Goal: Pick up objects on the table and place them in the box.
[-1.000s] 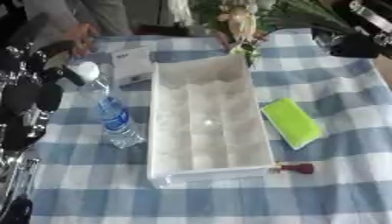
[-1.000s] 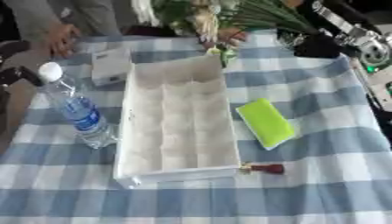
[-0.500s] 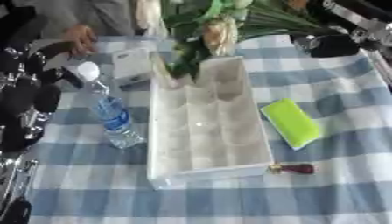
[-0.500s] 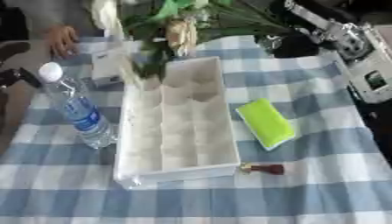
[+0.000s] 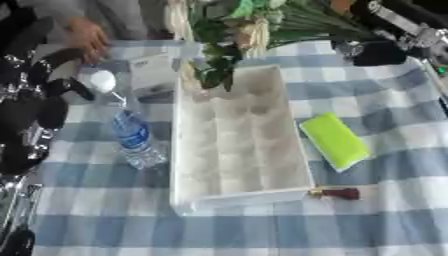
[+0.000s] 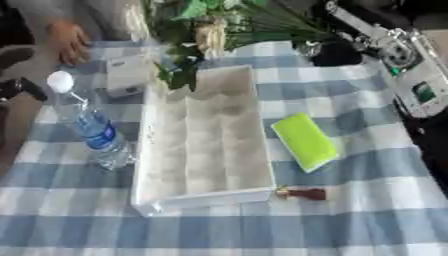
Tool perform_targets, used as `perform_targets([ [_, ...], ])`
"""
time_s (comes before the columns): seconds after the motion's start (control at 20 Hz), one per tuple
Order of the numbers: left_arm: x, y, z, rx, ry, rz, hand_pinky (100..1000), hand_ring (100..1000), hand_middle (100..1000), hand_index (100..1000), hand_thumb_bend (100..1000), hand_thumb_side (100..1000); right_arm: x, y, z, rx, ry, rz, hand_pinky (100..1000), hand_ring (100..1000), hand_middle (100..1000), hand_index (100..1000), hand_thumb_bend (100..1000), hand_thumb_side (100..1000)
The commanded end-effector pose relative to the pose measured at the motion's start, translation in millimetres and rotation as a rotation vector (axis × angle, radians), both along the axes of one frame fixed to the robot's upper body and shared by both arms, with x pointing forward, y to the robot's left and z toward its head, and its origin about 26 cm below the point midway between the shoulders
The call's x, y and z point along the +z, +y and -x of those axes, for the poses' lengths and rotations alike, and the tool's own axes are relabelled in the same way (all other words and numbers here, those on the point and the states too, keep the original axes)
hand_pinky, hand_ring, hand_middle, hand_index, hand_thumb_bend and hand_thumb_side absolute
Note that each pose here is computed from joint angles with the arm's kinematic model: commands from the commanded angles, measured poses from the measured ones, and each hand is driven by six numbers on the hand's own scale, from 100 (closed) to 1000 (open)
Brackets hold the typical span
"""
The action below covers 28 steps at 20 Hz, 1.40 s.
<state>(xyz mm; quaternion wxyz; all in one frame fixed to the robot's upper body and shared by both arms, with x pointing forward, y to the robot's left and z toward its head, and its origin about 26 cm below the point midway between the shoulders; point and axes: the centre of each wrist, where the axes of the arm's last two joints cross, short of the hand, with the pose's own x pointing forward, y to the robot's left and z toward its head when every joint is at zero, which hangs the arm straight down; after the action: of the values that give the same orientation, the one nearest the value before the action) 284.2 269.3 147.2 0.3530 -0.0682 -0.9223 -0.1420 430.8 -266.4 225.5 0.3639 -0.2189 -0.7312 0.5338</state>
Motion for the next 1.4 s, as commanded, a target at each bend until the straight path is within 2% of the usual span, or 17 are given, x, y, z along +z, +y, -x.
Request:
perform_targets([
  [0.05, 8.1, 0.4, 1.8, -0.01, -0.028, -0.014, 474, 822, 973, 945, 550, 427, 16.9, -4.6, 3.6, -0.009, -0.055, 0.017, 100, 261, 369, 481, 100, 315],
  [0.45, 8.1, 0.1, 1.7, -0.012, -0.029, -0.015, 473, 823, 973, 944, 548, 430, 4.3, 5.7, 4.4, 0.037, -0.038, 0.09, 100, 270, 375, 485, 100, 309],
  [0.9, 8.0, -0.7, 1.7, -0.015, -0.028, -0.016, 472, 823, 974, 941, 546, 433, -30.6, 27.8, 0.9, 0.12, 0.024, 0.23, 100, 289, 388, 495, 100, 346],
  [1.1, 8.1, -1.0, 1.6, -0.017, -0.028, -0.017, 471, 823, 974, 940, 545, 435, -44.4, 34.4, -2.2, 0.139, 0.053, 0.257, 100, 290, 389, 496, 100, 365],
  [1.4, 8.2, -1.4, 1.5, -0.019, -0.029, -0.017, 471, 823, 974, 939, 545, 436, -54.2, 42.3, -3.9, 0.162, 0.071, 0.27, 100, 292, 392, 499, 100, 381],
])
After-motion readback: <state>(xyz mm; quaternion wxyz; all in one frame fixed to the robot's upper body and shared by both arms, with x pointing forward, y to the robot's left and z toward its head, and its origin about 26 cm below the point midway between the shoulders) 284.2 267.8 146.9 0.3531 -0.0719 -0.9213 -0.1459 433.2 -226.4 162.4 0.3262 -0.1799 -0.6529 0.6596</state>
